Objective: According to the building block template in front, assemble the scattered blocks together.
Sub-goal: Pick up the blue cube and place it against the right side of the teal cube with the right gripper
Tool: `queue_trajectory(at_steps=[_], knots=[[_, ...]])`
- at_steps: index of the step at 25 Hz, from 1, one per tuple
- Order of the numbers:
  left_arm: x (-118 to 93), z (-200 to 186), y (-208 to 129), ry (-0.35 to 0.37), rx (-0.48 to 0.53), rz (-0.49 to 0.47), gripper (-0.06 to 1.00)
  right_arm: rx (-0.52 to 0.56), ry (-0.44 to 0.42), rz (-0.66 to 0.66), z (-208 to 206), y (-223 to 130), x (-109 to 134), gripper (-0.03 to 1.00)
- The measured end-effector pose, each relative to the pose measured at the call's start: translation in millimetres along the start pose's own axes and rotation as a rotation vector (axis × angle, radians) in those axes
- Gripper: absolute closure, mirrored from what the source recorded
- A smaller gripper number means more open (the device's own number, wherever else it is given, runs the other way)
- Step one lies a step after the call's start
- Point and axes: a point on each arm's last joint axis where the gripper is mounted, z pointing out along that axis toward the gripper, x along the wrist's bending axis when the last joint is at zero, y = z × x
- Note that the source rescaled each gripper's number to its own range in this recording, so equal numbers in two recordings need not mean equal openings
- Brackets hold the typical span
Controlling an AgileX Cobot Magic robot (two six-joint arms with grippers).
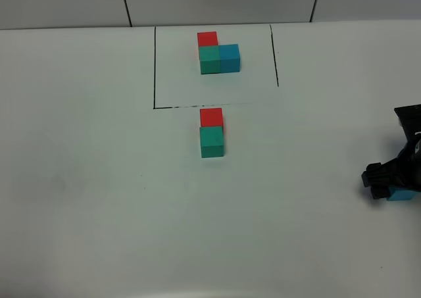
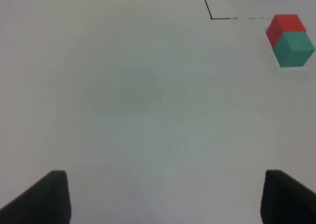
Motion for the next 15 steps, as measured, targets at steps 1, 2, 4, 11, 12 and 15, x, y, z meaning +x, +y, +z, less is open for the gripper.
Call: queue_trajectory(at_steps=[1,2,4,11,12,15], knots=[[0,0,0,0.0,0.0,0.0,0.11,0.002,0.003,0.003,0,0,0,0.13],[0,0,0,0.0,0.0,0.0,0.11,0.001,0.005,0.001,0,0,1,0.15],[0,0,0,0.0,0.0,0.0,0.11,0.002,0.01,0.006,1,0,1,0.25],[0,0,0,0.0,0.0,0.0,0.11,0.035,0.008,-0.007,1,-3,1,0.96],[0,0,0,0.0,0.0,0.0,0.11,0.038,0.007,-0.02,1,-3,1,0.96],[0,0,0,0.0,0.0,0.0,0.11,0.043,0.0,-0.127,-8,2,5,0.96]])
